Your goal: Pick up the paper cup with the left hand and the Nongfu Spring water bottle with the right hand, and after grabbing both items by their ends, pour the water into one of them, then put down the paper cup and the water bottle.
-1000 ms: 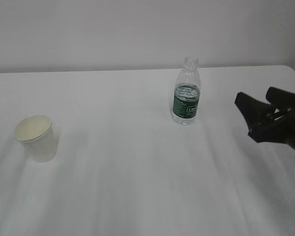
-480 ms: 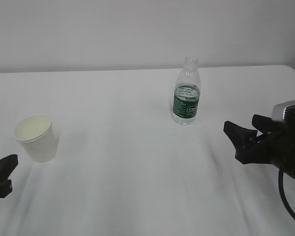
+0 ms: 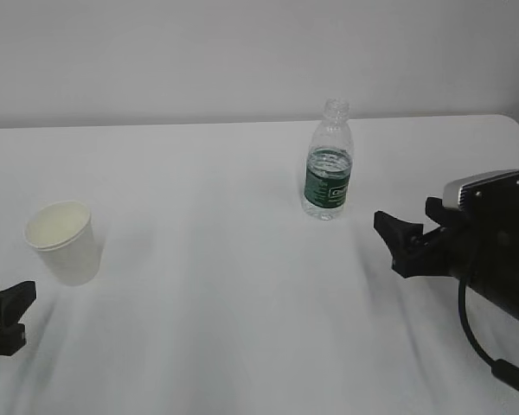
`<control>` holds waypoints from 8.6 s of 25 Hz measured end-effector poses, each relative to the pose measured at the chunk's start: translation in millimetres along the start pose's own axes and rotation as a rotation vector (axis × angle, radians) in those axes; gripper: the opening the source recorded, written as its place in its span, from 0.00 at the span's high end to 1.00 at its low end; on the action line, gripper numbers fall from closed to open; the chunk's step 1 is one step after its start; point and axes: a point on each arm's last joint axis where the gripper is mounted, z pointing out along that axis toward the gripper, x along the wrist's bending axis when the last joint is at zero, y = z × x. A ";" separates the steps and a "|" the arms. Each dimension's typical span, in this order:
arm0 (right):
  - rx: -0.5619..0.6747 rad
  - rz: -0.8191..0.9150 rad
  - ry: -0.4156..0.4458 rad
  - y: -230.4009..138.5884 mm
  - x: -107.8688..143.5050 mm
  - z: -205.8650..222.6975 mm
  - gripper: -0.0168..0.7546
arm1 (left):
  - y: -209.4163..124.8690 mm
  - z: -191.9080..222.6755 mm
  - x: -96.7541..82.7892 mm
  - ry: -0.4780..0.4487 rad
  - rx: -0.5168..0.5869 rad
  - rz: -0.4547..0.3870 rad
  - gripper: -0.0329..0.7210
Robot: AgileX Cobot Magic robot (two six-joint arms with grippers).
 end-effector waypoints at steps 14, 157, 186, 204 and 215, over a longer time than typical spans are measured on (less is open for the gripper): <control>-0.030 -0.018 0.026 -3.4 -4.1 40.4 0.15 | -4.1 2.0 0.3 0.002 0.024 0.000 0.24; -0.096 0.032 0.279 -19.8 3.1 136.4 0.48 | -8.2 30.2 -2.9 -0.035 0.048 0.016 0.17; -0.035 0.014 0.122 -0.7 2.2 55.9 0.48 | -8.3 30.2 -3.8 -0.046 0.049 0.021 0.17; -0.036 0.019 0.075 16.7 7.7 -7.5 0.48 | -8.3 30.2 -4.0 -0.047 0.049 0.021 0.17; -0.008 0.015 0.075 11.1 9.9 -19.5 0.48 | -8.3 30.2 -4.0 -0.047 0.049 0.021 0.05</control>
